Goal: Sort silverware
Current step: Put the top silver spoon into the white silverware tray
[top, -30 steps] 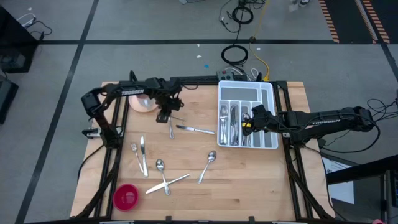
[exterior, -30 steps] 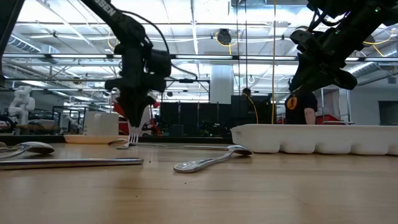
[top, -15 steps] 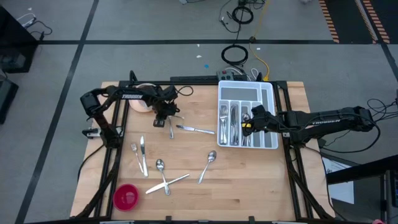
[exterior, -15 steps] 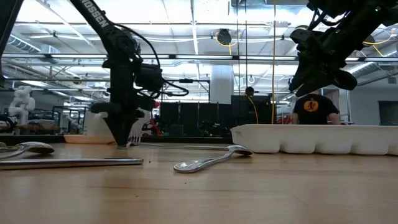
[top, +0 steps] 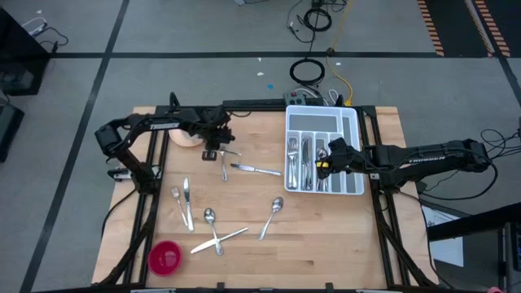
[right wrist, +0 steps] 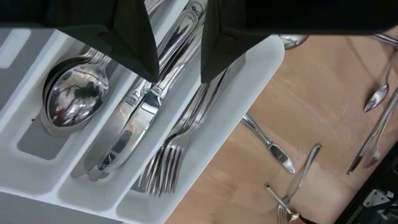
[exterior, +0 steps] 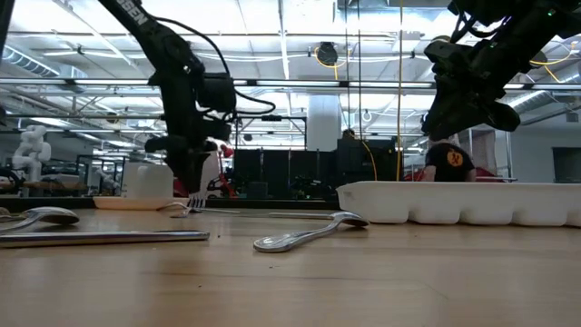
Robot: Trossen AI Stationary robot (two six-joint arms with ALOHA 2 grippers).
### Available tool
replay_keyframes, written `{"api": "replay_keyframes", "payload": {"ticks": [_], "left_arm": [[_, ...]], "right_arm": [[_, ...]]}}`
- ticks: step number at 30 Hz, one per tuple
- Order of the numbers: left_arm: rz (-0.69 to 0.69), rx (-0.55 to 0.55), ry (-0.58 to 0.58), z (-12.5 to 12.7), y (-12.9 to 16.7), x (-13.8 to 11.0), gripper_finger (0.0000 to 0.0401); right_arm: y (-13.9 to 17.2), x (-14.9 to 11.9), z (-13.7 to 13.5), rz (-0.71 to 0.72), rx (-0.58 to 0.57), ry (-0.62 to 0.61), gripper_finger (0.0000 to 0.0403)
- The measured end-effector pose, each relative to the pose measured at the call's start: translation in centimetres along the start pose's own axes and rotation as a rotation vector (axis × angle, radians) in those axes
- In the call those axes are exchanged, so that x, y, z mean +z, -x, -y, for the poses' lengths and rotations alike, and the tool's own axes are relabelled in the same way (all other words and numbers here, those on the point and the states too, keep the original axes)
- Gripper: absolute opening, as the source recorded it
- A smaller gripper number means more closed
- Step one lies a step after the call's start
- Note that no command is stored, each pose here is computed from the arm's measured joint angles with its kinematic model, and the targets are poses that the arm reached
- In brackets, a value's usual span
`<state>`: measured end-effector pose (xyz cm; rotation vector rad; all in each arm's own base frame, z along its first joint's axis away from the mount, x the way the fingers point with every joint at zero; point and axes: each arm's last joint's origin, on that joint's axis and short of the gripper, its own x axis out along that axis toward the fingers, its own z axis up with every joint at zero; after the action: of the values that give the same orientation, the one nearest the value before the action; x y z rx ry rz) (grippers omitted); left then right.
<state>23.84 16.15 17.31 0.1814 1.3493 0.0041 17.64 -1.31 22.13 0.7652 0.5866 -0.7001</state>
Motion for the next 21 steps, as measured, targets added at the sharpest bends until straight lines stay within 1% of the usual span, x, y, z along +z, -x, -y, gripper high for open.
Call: {"api": "replay_keyframes", "payload": {"ticks": [8,13,19,21], "left_arm": [[-0.032,-0.032,0.020,-0.7,-1.6,-0.5,0.0096],[-0.049,-0.072,-0.021,-0.7,-2.1,-0.8,0.0096],[-0.075,-0.117,-0.033,-0.4,-2.6,-1.0,0.0096],[-0.083,-0.112,-0.039,-0.5,-2.7,-1.1,0.0096]], "right_arm": [[0.0,0.0,0.0,-0.004,-0.001,0.009,0.0112],[0.0,-0.1,0.1,-0.007,-0.006,0.020,0.0112],[0.0,-0.1,0.1,-0.007,-0.006,0.041,0.0112],[0.0,-0.1,0.1,-0.007,-0.006,0.045,0.0112]]}}
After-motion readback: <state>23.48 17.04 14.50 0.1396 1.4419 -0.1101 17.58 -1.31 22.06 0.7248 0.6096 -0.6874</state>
